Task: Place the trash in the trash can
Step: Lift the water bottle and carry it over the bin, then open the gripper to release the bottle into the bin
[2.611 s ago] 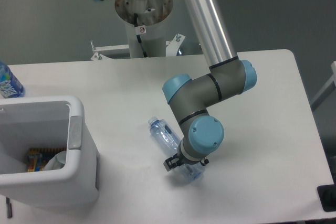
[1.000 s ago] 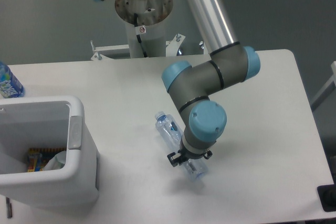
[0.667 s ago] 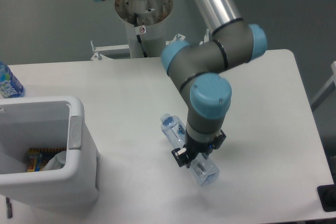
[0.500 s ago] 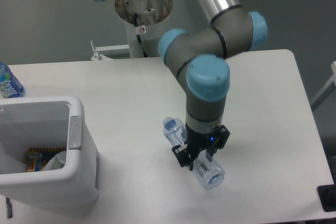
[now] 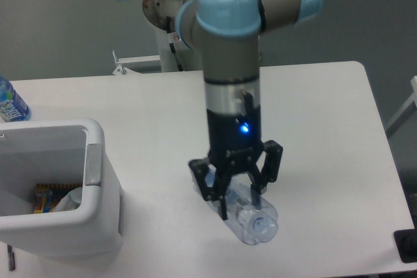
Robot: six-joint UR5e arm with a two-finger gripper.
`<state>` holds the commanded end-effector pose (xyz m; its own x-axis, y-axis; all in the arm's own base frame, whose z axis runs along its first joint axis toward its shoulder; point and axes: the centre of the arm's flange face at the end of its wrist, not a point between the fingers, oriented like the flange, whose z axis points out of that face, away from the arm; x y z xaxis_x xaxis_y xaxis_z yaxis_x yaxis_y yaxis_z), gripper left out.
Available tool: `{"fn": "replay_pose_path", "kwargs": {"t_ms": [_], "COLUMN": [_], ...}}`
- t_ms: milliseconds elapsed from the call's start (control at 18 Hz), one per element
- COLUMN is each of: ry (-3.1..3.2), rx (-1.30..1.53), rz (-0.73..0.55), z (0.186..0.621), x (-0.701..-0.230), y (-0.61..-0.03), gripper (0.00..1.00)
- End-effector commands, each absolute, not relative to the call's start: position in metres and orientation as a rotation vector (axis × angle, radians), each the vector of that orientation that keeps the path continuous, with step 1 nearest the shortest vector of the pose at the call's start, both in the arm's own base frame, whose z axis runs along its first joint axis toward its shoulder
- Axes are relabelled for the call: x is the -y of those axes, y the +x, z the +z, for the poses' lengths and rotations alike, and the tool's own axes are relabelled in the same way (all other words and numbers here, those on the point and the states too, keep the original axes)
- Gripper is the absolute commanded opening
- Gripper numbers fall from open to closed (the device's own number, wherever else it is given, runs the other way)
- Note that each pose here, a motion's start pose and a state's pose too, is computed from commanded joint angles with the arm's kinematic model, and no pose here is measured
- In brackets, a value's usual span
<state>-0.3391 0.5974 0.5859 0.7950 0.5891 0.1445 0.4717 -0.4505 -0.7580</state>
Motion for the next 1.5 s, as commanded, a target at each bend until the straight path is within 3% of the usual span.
{"fn": "replay_pose_path", "kwargs": {"t_ms": [278, 556, 1000, 1333, 1389, 1500], "ry": [-2.084, -2.091, -2.173, -2.266, -2.276, -2.286], "rx": [0.713, 0.635, 0.478, 0.453, 0.458, 0.46], "rz": [0.181, 0.143, 0.037, -0.01, -0.013, -0.013], "z": [0.624, 0.631, 0.607, 0.56, 0.555, 0.551], "x": [-0.596, -0.613, -0.652, -0.662, -0.661, -0.655], "y": [-0.305, -0.259, -0.158, -0.129, -0.129, -0.127], "gripper": [0.53, 0.53, 0.54, 0.58, 0.66, 1.0]}}
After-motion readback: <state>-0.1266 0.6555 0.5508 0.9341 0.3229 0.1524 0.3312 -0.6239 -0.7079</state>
